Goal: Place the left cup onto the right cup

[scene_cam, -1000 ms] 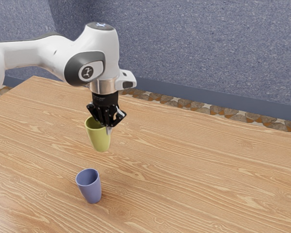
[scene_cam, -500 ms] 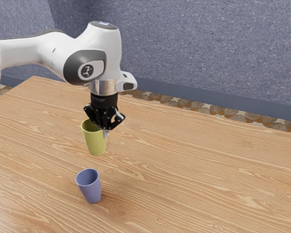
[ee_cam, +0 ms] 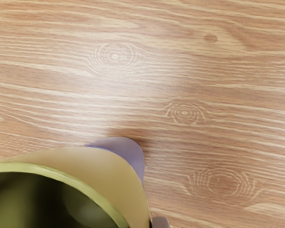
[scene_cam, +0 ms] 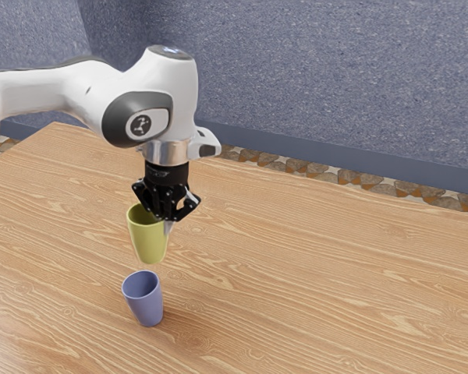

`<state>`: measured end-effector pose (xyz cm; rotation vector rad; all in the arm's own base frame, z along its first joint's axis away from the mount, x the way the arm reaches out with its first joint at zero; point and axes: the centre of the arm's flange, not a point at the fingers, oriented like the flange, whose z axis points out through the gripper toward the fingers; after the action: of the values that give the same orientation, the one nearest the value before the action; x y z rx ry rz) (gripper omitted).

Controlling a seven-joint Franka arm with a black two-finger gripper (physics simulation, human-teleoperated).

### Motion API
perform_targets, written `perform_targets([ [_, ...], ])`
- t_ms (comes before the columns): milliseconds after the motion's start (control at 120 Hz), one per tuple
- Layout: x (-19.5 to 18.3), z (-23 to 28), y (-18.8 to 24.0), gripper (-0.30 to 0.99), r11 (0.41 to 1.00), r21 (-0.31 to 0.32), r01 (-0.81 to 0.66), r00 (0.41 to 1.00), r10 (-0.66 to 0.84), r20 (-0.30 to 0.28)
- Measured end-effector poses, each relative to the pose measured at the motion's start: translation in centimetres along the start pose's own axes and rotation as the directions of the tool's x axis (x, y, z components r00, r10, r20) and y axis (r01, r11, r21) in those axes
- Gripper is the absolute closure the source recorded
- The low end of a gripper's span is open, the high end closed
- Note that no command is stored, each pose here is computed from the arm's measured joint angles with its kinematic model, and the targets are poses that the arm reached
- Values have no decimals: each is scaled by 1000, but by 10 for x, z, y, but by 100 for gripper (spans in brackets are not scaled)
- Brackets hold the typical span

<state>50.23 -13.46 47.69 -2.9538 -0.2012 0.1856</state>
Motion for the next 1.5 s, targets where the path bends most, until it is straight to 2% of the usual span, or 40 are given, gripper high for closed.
perform_targets([
  [1067,-5,26,-19,79,993,-43,109,994,-108,31],
  [1500,-17,22,-23,79,990,-64,127,992,-127,1],
])
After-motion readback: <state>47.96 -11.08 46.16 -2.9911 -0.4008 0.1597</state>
